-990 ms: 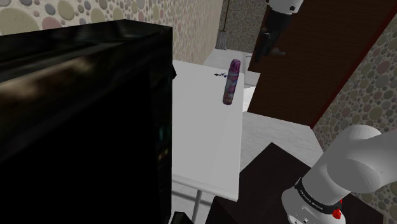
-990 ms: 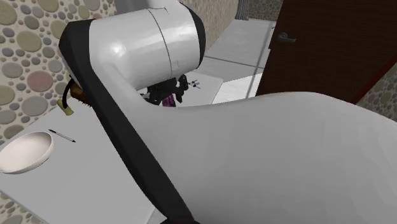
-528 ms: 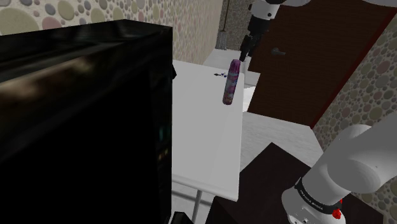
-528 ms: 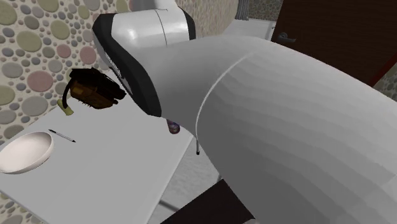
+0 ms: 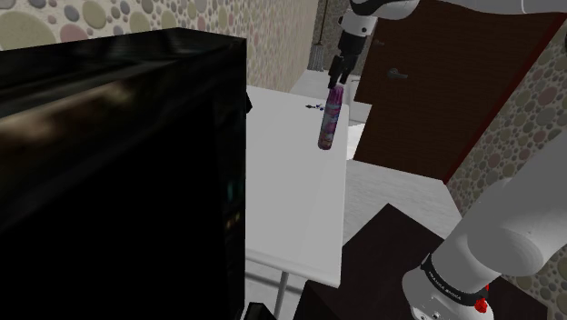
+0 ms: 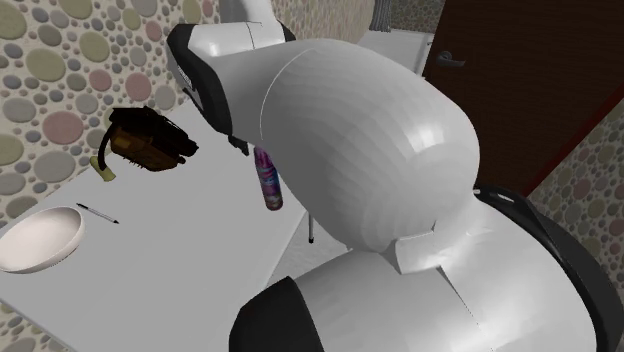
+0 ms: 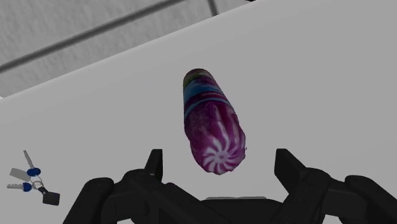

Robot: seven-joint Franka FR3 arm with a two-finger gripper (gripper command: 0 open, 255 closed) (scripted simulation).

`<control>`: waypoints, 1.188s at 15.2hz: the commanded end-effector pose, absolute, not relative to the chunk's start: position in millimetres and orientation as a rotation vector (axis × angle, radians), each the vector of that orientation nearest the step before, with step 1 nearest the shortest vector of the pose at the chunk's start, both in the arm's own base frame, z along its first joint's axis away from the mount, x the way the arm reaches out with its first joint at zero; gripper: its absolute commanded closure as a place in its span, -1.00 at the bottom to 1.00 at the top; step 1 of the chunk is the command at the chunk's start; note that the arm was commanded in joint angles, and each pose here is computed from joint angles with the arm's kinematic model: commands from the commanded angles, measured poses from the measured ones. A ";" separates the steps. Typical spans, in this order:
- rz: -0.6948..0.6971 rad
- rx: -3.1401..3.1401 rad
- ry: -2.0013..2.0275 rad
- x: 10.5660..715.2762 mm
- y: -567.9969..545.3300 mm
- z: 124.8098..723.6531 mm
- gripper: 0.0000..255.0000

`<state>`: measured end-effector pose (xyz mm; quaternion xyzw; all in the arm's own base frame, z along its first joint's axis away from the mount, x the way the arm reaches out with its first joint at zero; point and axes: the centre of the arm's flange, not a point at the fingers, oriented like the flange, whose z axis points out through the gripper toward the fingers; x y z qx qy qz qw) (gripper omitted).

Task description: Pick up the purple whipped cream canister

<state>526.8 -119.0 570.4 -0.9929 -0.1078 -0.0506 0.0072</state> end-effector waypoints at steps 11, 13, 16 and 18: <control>-0.159 -3.104 -0.338 528.6 -118.4 541.3 1.00; -0.159 -3.104 -0.338 528.6 -118.3 541.3 1.00; -0.159 -3.104 -0.338 529.0 -118.7 540.9 1.00; -0.159 -3.104 -0.338 528.9 -118.7 551.5 1.00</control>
